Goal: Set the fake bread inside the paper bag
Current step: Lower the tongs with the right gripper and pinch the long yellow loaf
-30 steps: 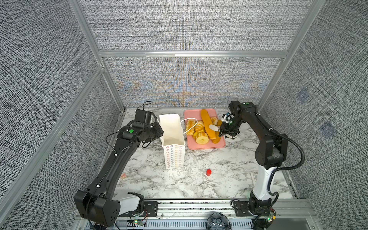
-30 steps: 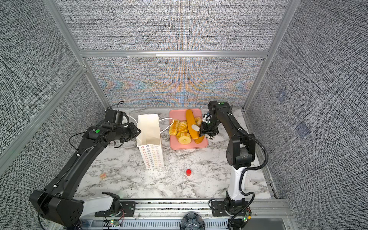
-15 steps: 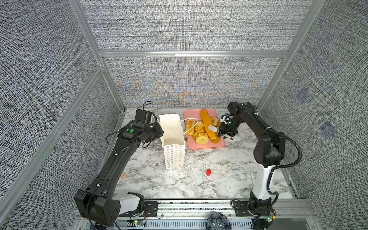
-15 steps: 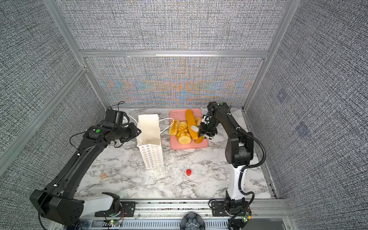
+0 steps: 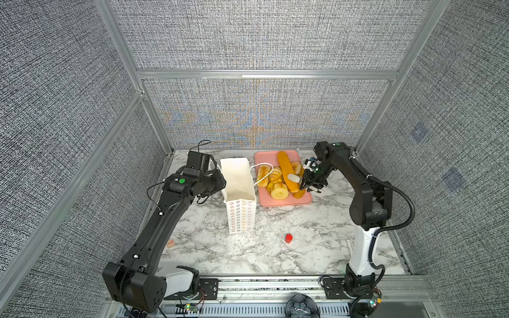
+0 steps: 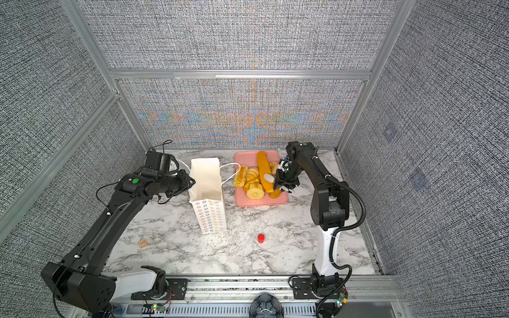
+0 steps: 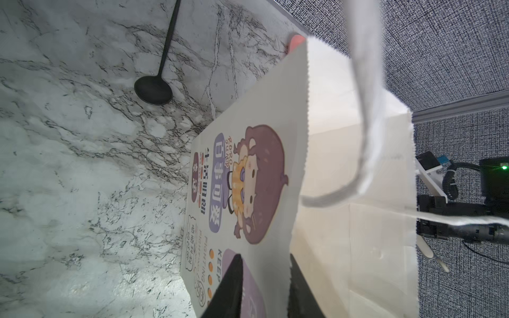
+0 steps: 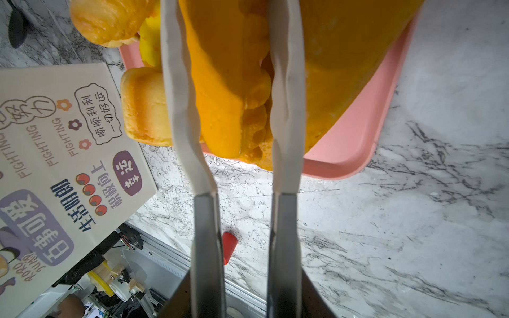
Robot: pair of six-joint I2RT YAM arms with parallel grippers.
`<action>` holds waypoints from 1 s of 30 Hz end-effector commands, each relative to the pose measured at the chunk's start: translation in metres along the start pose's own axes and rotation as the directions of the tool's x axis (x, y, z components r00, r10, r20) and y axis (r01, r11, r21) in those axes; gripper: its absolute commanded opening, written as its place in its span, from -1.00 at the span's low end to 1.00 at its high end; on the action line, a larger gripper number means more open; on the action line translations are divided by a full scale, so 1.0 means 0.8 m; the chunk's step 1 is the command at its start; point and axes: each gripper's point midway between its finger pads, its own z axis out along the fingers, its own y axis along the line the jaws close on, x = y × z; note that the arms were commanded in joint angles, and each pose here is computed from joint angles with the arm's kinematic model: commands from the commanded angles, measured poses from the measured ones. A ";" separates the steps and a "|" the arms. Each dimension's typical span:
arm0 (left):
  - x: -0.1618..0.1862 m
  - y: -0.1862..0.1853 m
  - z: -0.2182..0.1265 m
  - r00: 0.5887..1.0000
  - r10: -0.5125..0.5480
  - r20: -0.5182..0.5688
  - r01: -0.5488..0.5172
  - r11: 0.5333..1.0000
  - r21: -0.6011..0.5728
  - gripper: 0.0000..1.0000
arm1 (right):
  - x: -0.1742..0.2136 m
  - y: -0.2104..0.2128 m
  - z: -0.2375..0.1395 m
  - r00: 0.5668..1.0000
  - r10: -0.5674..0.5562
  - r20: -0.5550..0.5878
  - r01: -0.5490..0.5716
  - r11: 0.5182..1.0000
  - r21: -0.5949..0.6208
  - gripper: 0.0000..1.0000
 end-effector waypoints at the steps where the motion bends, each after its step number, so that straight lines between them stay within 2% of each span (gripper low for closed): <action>1: 0.000 -0.001 -0.002 1.000 0.003 0.002 -0.003 1.000 0.002 -0.44 | 0.002 0.006 -0.003 1.000 -0.005 0.003 0.005 1.000 -0.022 -0.27; 20: -0.002 -0.003 -0.005 1.000 0.006 0.006 -0.006 1.000 0.008 -0.44 | 0.009 0.020 -0.042 0.995 -0.010 0.095 0.013 1.000 -0.025 -0.45; 30: -0.001 -0.004 -0.007 1.000 0.007 0.007 -0.007 1.000 0.013 -0.46 | 0.012 0.038 -0.071 0.987 -0.013 0.159 0.023 0.998 -0.060 -0.48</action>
